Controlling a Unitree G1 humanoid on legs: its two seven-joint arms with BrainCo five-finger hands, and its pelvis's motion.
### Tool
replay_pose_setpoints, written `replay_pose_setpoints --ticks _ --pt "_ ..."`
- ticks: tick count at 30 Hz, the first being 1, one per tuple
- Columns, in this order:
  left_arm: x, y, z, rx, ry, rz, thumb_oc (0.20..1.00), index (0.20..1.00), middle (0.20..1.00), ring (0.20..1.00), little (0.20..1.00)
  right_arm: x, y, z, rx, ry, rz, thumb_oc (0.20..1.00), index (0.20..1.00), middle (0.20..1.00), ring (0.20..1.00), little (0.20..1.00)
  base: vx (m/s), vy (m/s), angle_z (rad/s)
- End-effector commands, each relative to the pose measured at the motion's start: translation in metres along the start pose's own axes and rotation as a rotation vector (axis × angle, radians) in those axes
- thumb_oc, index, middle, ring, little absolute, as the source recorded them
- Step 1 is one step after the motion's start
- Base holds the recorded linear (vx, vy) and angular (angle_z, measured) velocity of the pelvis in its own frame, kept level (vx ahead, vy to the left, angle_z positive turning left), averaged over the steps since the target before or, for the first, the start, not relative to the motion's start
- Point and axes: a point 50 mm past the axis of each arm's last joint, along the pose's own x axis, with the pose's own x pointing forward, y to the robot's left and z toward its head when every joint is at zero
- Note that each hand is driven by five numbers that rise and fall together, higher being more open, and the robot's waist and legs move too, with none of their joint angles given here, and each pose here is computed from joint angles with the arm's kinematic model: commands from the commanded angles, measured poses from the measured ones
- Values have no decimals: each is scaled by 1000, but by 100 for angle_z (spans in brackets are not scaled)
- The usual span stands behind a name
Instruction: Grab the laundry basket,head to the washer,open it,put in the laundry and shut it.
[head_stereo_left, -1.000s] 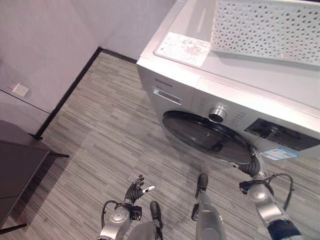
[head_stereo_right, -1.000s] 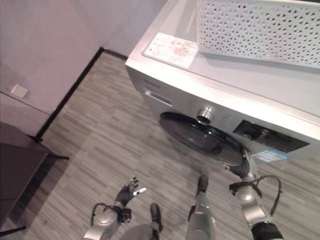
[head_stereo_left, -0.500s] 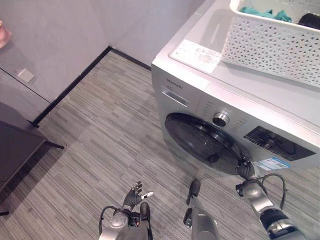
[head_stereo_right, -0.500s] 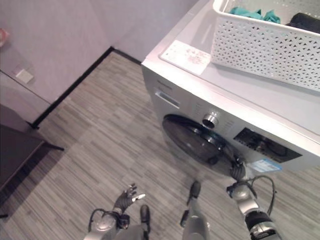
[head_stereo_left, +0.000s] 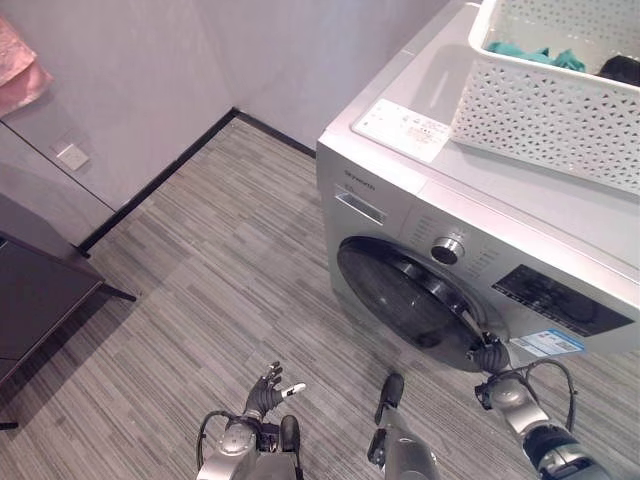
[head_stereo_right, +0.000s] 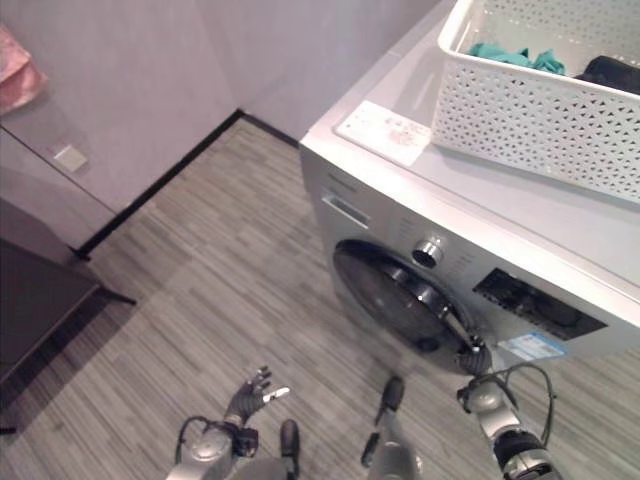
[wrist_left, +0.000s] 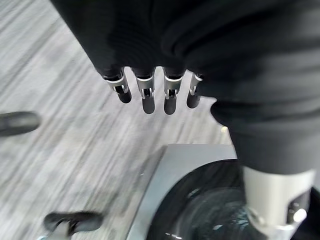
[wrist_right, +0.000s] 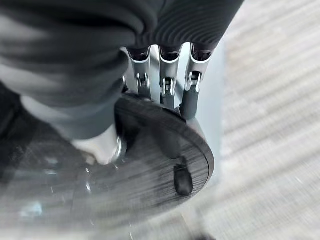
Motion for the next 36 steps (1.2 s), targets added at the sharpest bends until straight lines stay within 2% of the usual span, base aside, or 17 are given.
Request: replay_pose_setpoints --ticks 1,5,9,12,15,20,21,22,24,25,26,27,29,30,31,32,36 --pt "1 23 41 198 -176 10 1000 1000 1000 1000 1000 -26 106 83 224 -204 437 1000 1000 1000 1000 1000 12 4 14" --pt "-3 47 57 293 -232 128 1000 1000 1000 1000 1000 -57 159 67 350 -78 670 1000 1000 1000 1000 1000 68 25 7" --pt "-10 52 71 368 -309 172 1000 1000 1000 1000 1000 -71 179 57 342 -26 744 1000 1000 1000 1000 1000 45 20 3" --pt "-15 60 88 475 -385 239 1000 1000 1000 1000 1000 -75 183 52 312 -13 749 1000 1000 1000 1000 1000 25 -2 12" --pt "-36 69 135 601 -612 313 1000 1000 1000 1000 1000 -74 184 40 267 25 734 1000 1000 1000 1000 1000 22 -13 16" --pt "-68 65 184 751 -857 285 1000 1000 1000 1000 1000 -73 182 24 203 72 732 1000 1000 1000 1000 1000 34 -4 17" --pt "-88 58 211 801 -1014 274 1000 1000 1000 1000 1000 -72 180 14 181 106 726 1000 1000 1000 1000 1000 36 -3 -1" --pt "-89 59 211 801 -1013 274 1000 1000 1000 1000 1000 -72 180 14 181 105 727 1000 1000 1000 1000 1000 55 -10 2" --pt "-114 43 240 711 -1219 176 1000 1000 1000 1000 1000 -72 178 5 166 134 713 1000 1000 1000 1000 1000 54 -12 1" --pt "-119 35 247 668 -1259 95 1000 1000 1000 1000 1000 -71 176 1 157 142 712 1000 1000 1000 1000 1000 80 -3 4" --pt "-124 22 254 522 -1283 -118 1000 1000 1000 1000 1000 -70 172 -8 136 167 701 1000 1000 1000 1000 1000 52 1 4" --pt "-124 22 254 522 -1284 -119 1000 1000 1000 1000 1000 -70 172 -8 136 167 701 1000 1000 1000 1000 1000 60 14 3" --pt "-104 0 245 36 -1128 -509 1000 1000 1000 1000 1000 -72 170 -22 68 205 717 1000 1000 1000 1000 1000 73 21 -2" --pt "-86 -13 232 -177 -1004 -618 1000 1000 1000 1000 1000 -72 168 -22 50 199 722 1000 1000 1000 1000 1000 60 10 -1" --pt "-85 -13 233 -179 -1005 -620 1000 1000 1000 1000 1000 -71 168 -23 51 200 721 1000 1000 1000 1000 1000 30 -11 -6" --pt "-63 -70 210 -528 -718 -923 1000 1000 1000 1000 1000 -61 156 -19 47 190 676 1000 1000 1000 1000 1000 14 -12 -8" --pt "-54 -83 188 -458 -587 -925 1000 1000 1000 1000 1000 -55 143 -32 33 246 614 1000 1000 1000 1000 1000 3 0 -2"
